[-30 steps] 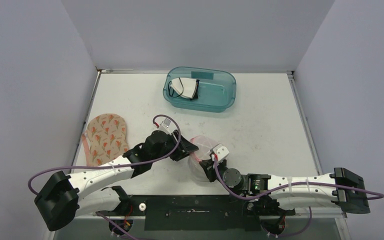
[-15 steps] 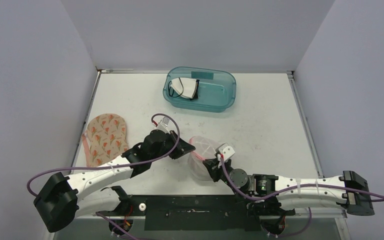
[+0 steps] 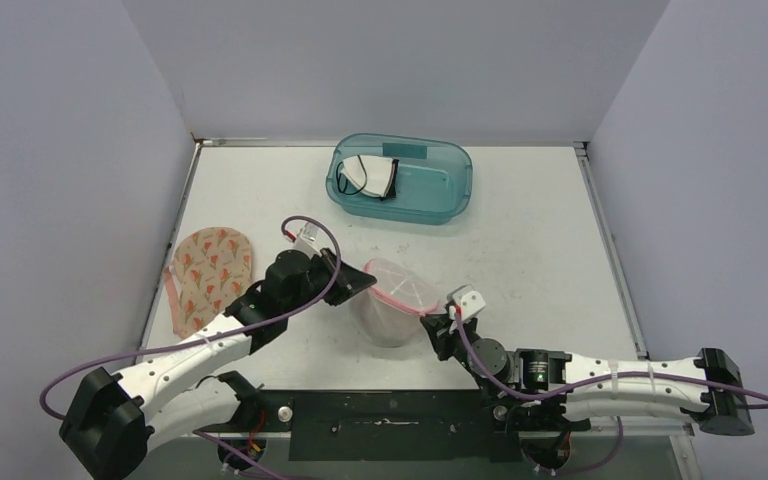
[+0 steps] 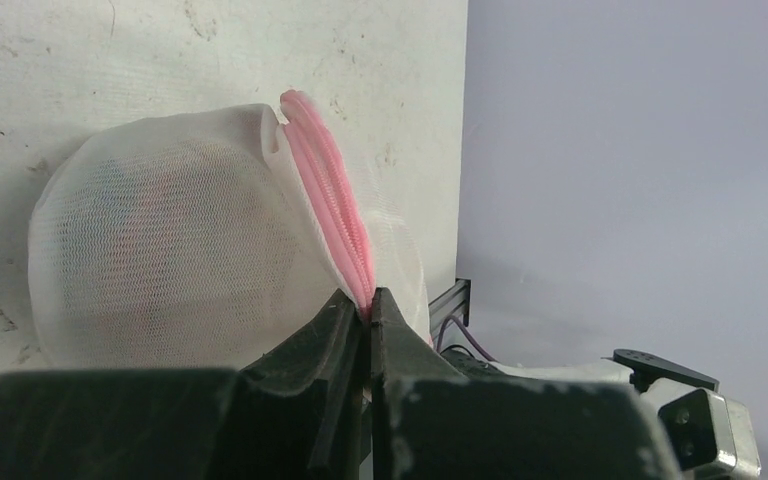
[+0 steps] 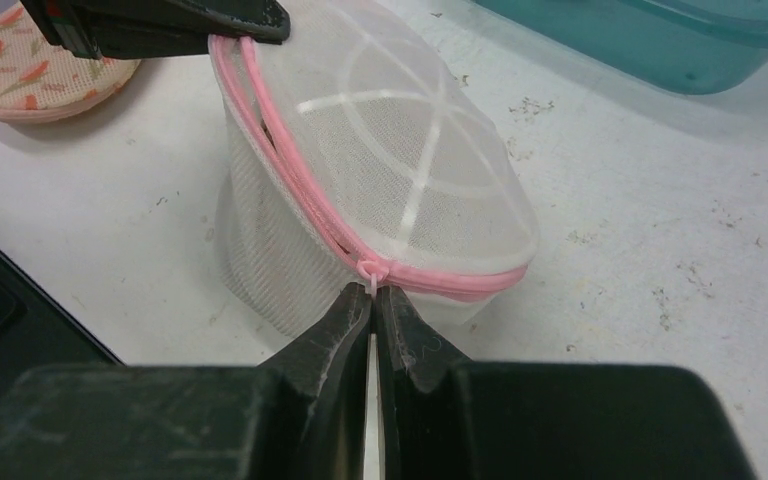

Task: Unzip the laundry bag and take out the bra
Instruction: Unzip the laundry bag at the center of the board.

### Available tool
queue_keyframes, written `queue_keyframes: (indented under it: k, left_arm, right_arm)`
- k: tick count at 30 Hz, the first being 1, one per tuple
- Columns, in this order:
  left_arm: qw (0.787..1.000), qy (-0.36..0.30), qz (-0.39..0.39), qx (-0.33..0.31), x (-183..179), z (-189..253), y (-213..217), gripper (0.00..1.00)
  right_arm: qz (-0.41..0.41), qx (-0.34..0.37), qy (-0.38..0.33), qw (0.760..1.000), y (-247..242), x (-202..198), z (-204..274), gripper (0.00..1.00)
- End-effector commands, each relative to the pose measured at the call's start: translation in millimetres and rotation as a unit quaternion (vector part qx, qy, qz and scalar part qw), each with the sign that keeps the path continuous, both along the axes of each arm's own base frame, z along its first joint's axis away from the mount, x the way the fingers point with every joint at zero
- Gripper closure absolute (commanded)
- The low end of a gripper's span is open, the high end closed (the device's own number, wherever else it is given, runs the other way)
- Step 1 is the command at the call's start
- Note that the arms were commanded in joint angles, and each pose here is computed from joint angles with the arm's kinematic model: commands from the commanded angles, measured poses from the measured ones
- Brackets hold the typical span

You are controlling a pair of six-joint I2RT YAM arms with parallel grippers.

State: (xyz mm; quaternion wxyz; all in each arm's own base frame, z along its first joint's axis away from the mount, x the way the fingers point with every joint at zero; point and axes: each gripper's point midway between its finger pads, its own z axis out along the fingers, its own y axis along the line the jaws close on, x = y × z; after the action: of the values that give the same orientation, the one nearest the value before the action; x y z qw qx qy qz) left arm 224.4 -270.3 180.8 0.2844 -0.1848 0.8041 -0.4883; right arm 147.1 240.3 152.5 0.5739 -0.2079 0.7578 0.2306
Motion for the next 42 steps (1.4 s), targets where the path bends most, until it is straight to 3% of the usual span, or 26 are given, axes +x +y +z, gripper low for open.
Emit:
queue_keyframes:
  k: [1, 9, 17, 22, 25, 27, 33, 34, 36, 42]
  left_arm:
    - [0.997, -0.054, -0.030, -0.041, 7, 36, -4, 1.00]
    - [0.981, -0.115, -0.137, -0.067, 18, 83, -38, 1.00]
    - [0.988, -0.071, -0.138, -0.008, 35, 19, -38, 0.99]
    - [0.991, -0.054, -0.111, 0.056, 33, -10, -18, 0.53]
    - [0.991, -0.042, -0.085, 0.091, 24, -16, 3, 0.32]
    - [0.990, -0.028, -0.070, 0.115, 13, -19, 19, 0.24]
    - [0.987, -0.017, -0.016, 0.157, -17, -11, 58, 0.13]
    - [0.986, -0.020, -0.009, 0.164, -22, -7, 62, 0.03]
    - [0.986, -0.021, 0.003, 0.163, -31, -1, 63, 0.03]
    - [0.999, -0.030, -0.005, 0.035, -47, 22, 8, 0.04]
  right_arm:
    - [-0.010, 0.032, -0.019, 0.999, -1, 4, 32, 0.95]
    - [0.028, 0.048, -0.047, 0.997, 14, 0, 75, 0.95]
    - [0.045, 0.053, -0.022, 0.997, 32, -6, 50, 0.95]
    - [0.041, 0.037, -0.013, 0.998, 34, -6, 30, 0.95]
    - [0.040, 0.030, -0.009, 0.999, 36, -6, 22, 0.95]
    - [0.042, 0.031, -0.009, 0.999, 39, -6, 22, 0.95]
    - [0.052, 0.032, -0.013, 0.998, 45, -7, 24, 0.95]
    - [0.053, 0.031, -0.013, 0.998, 46, -7, 24, 0.95]
    - [0.056, 0.031, -0.014, 0.998, 49, -7, 25, 0.95]
    - [0.065, 0.026, -0.014, 0.997, 56, -8, 23, 0.95]
